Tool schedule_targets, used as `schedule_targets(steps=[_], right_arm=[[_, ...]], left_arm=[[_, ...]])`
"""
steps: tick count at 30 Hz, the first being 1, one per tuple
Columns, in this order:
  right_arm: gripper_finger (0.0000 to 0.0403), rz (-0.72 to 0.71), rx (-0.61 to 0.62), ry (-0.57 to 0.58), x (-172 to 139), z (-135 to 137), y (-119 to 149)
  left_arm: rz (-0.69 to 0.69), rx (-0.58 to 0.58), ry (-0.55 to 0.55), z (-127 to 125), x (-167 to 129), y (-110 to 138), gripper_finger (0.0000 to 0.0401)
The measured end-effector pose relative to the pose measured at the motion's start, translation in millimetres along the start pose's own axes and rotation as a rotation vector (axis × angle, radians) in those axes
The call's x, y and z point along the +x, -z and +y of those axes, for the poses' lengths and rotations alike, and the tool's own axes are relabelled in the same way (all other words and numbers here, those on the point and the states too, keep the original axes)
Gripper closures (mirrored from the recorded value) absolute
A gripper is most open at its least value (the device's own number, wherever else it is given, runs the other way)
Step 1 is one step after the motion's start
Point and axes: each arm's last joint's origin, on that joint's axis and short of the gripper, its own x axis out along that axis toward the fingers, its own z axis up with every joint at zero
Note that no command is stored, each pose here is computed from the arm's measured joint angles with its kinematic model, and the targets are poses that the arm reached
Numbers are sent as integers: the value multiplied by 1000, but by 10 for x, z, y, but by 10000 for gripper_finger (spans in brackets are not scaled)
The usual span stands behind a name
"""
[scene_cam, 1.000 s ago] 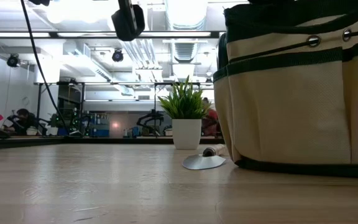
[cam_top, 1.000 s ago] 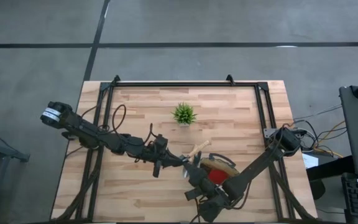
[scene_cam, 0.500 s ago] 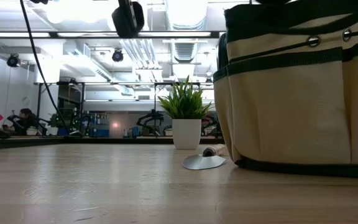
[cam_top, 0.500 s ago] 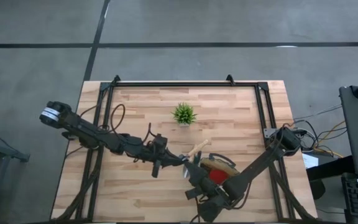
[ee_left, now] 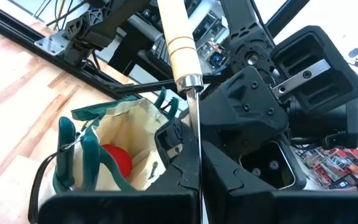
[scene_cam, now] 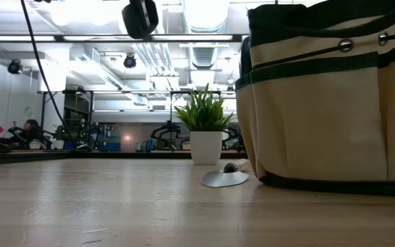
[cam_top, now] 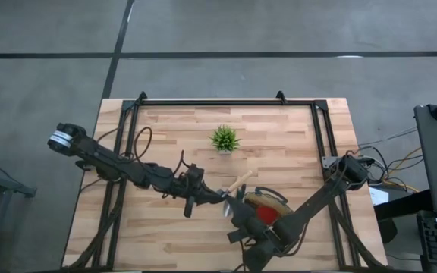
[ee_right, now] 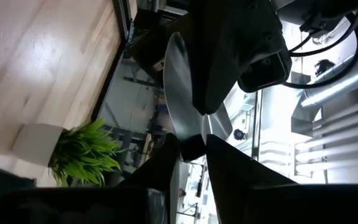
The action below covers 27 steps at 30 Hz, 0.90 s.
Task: Pick & Place Garden tools in Gardening bag
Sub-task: Put the brown trowel into the green gardening bag
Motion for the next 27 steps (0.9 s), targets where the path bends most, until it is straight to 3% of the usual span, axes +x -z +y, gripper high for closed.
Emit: schedule_targets(steps=[10,27], right_arm=[[335,8,-85,14,-84,-68,115],[335,6,-104,-16,57,-63,133]], left_arm=[[104,-117,109,-14,-59,-53,398],[113,-152,84,38,-13,-20,398]])
